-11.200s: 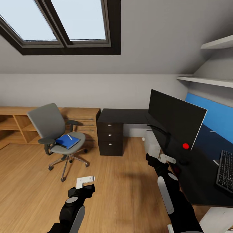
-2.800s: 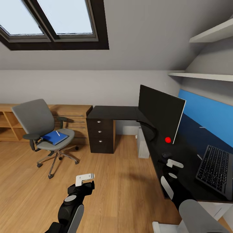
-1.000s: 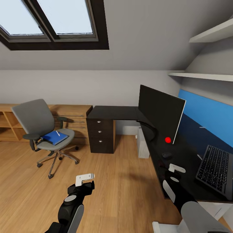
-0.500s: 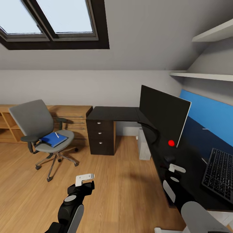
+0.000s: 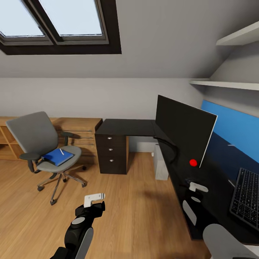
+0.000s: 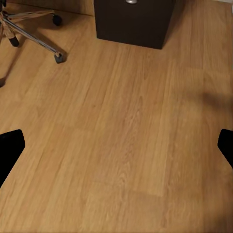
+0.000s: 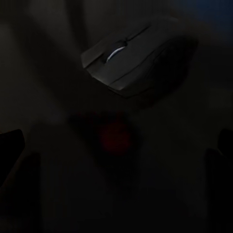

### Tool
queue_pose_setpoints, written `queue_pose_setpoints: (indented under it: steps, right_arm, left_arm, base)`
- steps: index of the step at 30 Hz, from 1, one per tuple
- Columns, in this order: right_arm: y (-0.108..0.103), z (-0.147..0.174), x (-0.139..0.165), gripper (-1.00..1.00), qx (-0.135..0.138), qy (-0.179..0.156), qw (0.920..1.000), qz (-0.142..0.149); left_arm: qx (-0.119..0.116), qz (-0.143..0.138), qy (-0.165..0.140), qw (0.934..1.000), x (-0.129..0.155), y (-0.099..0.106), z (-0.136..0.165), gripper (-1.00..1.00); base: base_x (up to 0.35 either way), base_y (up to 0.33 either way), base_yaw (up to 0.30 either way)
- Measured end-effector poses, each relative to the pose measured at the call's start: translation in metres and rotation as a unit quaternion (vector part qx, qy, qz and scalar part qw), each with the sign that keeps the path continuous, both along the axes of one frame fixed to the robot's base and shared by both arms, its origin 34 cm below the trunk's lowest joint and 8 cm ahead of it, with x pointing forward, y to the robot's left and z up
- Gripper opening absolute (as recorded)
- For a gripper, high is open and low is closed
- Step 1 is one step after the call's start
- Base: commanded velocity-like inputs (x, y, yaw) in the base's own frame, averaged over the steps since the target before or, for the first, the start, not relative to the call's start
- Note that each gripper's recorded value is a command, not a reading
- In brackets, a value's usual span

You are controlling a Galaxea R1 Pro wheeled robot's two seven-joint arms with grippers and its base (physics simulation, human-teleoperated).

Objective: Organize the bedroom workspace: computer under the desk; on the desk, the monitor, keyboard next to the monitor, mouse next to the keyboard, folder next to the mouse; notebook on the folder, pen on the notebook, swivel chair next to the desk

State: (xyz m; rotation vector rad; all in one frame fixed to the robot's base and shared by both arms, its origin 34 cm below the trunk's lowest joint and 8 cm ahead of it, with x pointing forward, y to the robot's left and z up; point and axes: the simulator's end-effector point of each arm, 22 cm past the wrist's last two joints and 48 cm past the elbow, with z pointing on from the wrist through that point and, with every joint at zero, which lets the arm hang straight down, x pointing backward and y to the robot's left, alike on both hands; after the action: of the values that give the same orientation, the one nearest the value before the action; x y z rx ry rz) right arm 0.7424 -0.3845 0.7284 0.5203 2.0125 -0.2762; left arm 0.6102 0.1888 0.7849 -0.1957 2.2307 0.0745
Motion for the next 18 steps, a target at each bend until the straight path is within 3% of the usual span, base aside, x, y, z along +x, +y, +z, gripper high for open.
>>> queue_pose_setpoints:
  steps: [18]
  right_arm:
    - [-0.0063,0.0011,-0.0005,1.00,-0.003,0.000,1.0000,-0.003]
  left_arm:
    - [0.000,0.000,0.001,1.0000,-0.0001,0.0002,-0.0005,1.00]
  base:
    - [0.081,0.000,0.000]
